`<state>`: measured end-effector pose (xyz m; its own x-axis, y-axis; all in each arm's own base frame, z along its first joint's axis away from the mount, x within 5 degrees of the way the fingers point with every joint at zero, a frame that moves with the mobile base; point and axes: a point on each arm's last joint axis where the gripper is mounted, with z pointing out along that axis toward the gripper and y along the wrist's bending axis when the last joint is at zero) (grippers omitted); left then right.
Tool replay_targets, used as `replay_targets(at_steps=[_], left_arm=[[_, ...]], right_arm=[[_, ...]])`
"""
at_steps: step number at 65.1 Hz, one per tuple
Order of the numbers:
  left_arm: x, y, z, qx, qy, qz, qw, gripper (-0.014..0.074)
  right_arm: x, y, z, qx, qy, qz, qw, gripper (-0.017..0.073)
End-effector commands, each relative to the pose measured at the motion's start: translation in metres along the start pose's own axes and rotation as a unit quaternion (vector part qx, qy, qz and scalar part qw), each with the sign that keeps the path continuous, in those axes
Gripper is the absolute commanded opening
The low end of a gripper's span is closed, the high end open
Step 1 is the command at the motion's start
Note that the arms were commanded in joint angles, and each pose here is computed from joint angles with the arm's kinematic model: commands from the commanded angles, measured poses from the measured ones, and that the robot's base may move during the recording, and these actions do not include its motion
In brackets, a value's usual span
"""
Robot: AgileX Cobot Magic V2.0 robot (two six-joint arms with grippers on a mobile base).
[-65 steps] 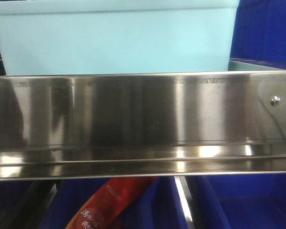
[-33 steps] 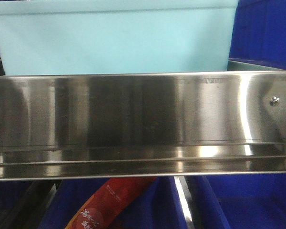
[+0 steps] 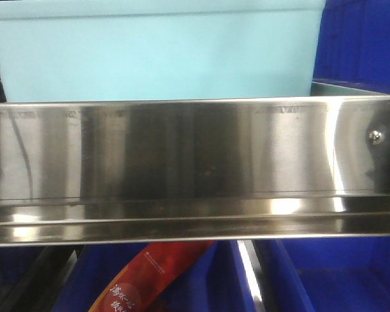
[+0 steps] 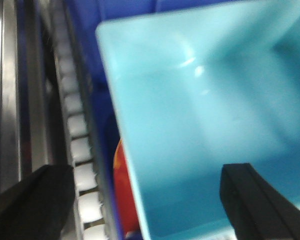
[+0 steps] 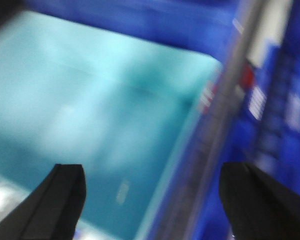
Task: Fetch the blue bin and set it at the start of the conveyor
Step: 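Close both grippers on opposite rims of the teal bin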
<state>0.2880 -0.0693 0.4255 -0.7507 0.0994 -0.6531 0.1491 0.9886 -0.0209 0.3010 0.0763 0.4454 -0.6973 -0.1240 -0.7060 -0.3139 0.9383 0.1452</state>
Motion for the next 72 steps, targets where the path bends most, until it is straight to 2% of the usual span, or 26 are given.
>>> replay_targets(at_steps=[1, 16, 29, 35, 45, 48, 55, 72], left_arm=[[-0.007, -0.002, 0.022, -0.014, 0.036, -0.004, 0.999, 0.0494], [-0.009, -0.005, 0.075, -0.018, 0.084, 0.000, 0.996, 0.0494], [-0.007, -0.006, 0.102, -0.019, 0.110, 0.001, 0.994, 0.0494], [-0.006, -0.007, 0.104, -0.019, 0.114, 0.000, 0.993, 0.0462], [-0.006, -0.007, 0.104, -0.019, 0.114, 0.000, 0.993, 0.0225], [-0.006, -0.007, 0.104, -0.019, 0.114, 0.000, 0.993, 0.0108], [-0.006, -0.007, 0.104, -0.018, 0.113, 0.000, 0.993, -0.0115], [-0.007, -0.006, 0.101, -0.019, 0.108, 0.000, 0.994, -0.0111]], right_arm=[[-0.006, -0.008, 0.019, 0.028, 0.040, 0.009, 0.999, 0.0433], [-0.008, -0.009, 0.087, 0.018, 0.105, 0.007, 0.994, 0.0433], [0.000, -0.014, 0.130, 0.018, 0.141, 0.011, 0.990, 0.0433], [0.002, -0.015, 0.137, 0.018, 0.149, 0.012, 0.989, 0.0377], [0.001, -0.015, 0.138, 0.019, 0.146, 0.012, 0.989, 0.0100], [0.001, -0.015, 0.137, 0.019, 0.143, 0.012, 0.989, 0.0024], [0.001, -0.015, 0.137, 0.020, 0.143, 0.011, 0.989, -0.0079], [0.000, -0.015, 0.133, 0.020, 0.138, 0.010, 0.990, -0.0113]])
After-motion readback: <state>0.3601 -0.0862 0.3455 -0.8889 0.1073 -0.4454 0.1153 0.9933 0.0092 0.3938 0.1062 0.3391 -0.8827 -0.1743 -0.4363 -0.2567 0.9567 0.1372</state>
